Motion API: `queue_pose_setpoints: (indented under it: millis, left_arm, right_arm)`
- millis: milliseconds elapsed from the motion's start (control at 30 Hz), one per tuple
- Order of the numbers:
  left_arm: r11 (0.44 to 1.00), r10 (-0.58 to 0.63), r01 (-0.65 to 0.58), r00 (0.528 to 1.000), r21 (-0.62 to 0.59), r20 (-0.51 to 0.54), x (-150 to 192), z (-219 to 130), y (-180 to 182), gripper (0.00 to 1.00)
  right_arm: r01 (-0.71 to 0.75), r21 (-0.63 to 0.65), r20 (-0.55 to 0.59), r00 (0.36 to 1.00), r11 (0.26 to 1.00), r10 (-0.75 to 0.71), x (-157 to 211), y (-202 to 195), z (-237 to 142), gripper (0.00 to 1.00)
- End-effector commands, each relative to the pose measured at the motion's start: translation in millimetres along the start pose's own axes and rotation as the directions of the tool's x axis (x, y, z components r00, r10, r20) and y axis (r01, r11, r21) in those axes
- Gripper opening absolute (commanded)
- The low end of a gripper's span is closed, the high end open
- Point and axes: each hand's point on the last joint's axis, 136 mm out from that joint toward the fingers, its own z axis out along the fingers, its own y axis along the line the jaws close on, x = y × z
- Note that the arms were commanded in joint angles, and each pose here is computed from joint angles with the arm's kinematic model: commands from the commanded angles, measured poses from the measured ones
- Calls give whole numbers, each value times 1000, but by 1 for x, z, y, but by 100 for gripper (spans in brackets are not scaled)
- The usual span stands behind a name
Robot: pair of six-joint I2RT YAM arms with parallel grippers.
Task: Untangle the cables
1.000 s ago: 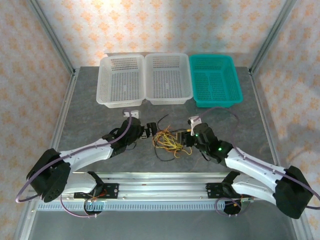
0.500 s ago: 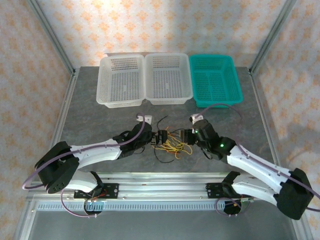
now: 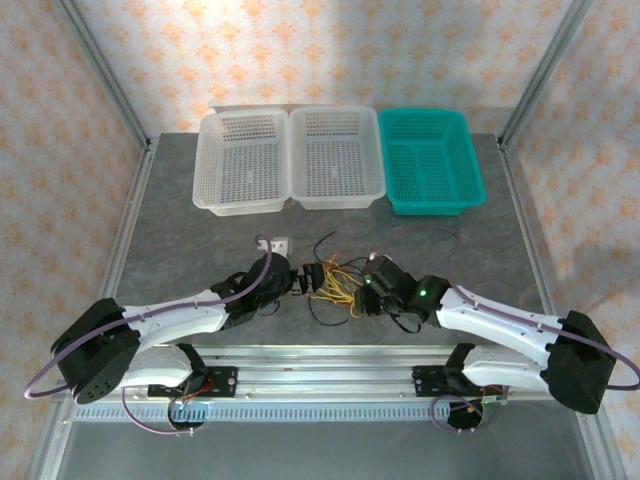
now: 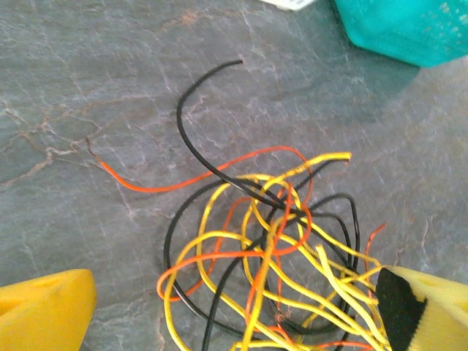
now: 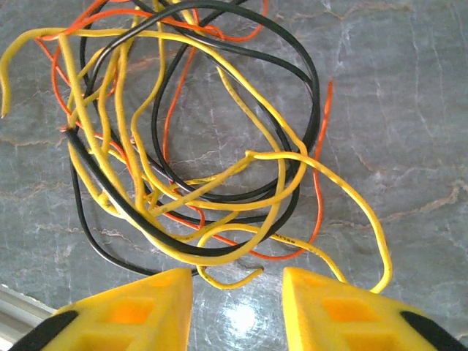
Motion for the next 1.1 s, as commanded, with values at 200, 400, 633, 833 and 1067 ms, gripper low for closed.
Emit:
queue_pose_setpoints:
  millis: [200, 400, 633, 833, 1067]
  left_arm:
    - [999, -44, 44, 998, 27, 35, -13, -3, 0, 99]
    - [992, -123, 123, 990, 1, 68, -15, -9, 24, 98]
    - [991, -133, 134, 989, -21, 67, -19, -7, 33, 98]
    - [993, -113, 113, 993, 15, 32, -18, 2, 22, 99]
    - [992, -117, 115, 992, 41, 41, -14, 4, 13, 99]
  right_arm:
    - [-87, -17, -3, 996, 996, 87, 1, 7, 32, 31]
    - [-84, -37, 95, 992, 996, 87, -40, 32, 48, 28]
    - [-51, 5, 178, 983, 999, 49, -66, 23, 46, 33]
    - [182, -87, 192, 968, 979, -163, -54, 33, 6, 47]
    - [207, -132, 264, 950, 969, -166, -90, 48, -7, 49]
